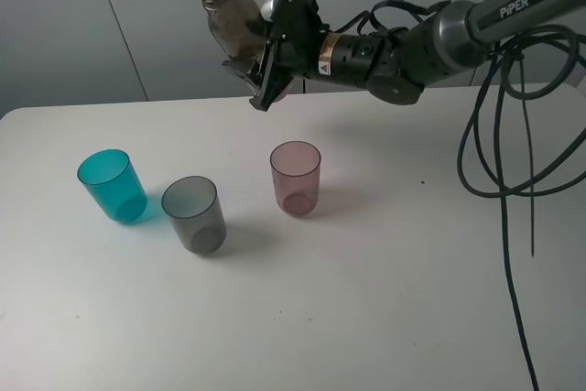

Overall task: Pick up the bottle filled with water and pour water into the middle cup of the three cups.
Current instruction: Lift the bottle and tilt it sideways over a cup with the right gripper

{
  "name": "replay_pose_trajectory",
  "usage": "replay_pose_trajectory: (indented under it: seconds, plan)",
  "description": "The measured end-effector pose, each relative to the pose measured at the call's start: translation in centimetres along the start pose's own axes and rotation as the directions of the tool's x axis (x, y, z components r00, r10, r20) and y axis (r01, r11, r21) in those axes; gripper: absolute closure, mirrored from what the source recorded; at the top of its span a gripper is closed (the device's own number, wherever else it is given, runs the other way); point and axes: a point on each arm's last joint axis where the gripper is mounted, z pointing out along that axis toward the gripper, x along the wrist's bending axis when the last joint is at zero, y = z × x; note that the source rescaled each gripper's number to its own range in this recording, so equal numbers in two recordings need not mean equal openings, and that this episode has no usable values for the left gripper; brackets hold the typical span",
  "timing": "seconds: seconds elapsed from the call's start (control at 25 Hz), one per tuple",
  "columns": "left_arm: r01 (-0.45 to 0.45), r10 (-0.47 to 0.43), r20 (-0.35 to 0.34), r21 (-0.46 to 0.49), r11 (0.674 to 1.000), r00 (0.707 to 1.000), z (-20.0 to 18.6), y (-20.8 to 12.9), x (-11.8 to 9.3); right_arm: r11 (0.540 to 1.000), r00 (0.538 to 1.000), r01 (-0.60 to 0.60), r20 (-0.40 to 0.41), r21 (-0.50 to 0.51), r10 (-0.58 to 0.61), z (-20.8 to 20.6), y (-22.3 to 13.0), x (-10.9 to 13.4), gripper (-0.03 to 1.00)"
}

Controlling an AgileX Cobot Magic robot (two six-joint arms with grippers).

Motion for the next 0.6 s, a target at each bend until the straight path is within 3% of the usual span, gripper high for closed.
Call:
replay_pose_trajectory:
  seconds: [0.36, 0.6]
  plan:
    - [0.000, 0.000, 0.000, 0.000, 1.000, 1.000, 0.0, 0.0, 0.0, 0.962, 0.961, 0.271, -0.048, -0.045, -0.273, 0.8, 0.5, 1.7, 0.94]
    - [0.000, 0.000, 0.000, 0.000, 1.000, 1.000, 0.0, 0.0, 0.0, 0.900, 0.897, 0.430, -0.082, -0.072, -0.435, 1.7, -0.3, 3.7, 0.94]
